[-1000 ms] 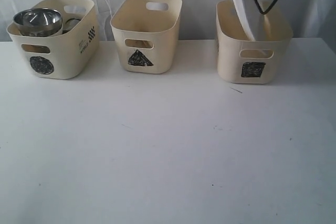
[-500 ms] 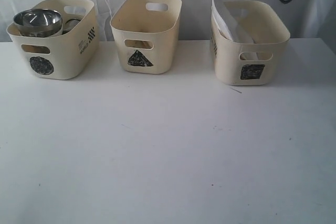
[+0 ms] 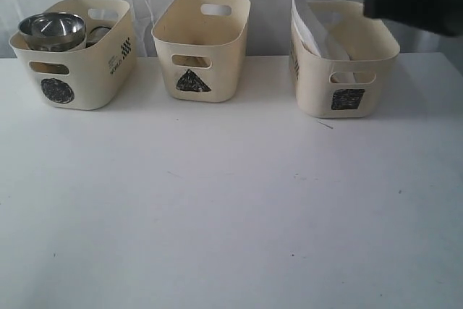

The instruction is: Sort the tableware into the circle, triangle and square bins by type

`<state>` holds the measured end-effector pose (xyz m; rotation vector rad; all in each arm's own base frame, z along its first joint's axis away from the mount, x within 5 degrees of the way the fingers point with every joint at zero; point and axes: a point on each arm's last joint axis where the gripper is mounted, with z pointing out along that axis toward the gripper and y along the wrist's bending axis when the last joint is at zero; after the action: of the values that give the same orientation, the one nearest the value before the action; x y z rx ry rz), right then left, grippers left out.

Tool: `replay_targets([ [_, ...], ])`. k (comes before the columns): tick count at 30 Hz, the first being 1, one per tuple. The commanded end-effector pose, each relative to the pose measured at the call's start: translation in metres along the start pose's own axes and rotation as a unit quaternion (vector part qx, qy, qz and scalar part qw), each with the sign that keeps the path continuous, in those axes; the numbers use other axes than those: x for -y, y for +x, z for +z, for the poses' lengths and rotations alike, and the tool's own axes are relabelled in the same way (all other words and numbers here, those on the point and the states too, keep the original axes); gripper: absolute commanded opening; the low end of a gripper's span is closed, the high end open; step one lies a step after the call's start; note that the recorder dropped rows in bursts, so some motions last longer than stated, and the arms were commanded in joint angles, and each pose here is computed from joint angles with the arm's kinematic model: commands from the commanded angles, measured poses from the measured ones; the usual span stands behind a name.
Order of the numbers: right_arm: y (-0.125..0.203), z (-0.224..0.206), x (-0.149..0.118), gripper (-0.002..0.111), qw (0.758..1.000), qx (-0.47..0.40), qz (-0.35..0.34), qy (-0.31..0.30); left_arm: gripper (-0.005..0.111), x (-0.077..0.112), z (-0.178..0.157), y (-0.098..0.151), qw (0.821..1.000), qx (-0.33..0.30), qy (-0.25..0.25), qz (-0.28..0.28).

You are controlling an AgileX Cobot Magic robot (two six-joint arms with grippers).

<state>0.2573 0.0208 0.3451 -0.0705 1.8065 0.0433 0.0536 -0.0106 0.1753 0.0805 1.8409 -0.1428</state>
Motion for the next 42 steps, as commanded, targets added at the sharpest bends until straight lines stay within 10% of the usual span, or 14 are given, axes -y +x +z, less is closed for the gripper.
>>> replay_targets([
  [1, 0.042, -0.060, 0.000, 0.000, 1.000, 0.017, 0.003, -0.006, 0.000, 0.000, 0.000, 0.001, 1.000, 0.000, 0.003, -0.001],
  [14, 0.096, -0.176, 0.018, 0.000, 0.994, 0.028, 0.068, 0.080, 0.000, 0.000, 0.000, 0.001, 1.000, 0.000, 0.003, -0.001],
  [31, 0.194, -0.161, 0.002, 0.000, 0.997, 0.059, -0.050, -0.005, 0.000, 0.000, 0.000, 0.001, 1.000, 0.000, 0.003, 0.000],
  [42, 0.195, -0.161, 0.001, 0.000, 0.993, 0.057, -0.104, -0.009, 0.000, 0.000, 0.000, 0.001, 1.000, 0.000, 0.003, 0.000],
])
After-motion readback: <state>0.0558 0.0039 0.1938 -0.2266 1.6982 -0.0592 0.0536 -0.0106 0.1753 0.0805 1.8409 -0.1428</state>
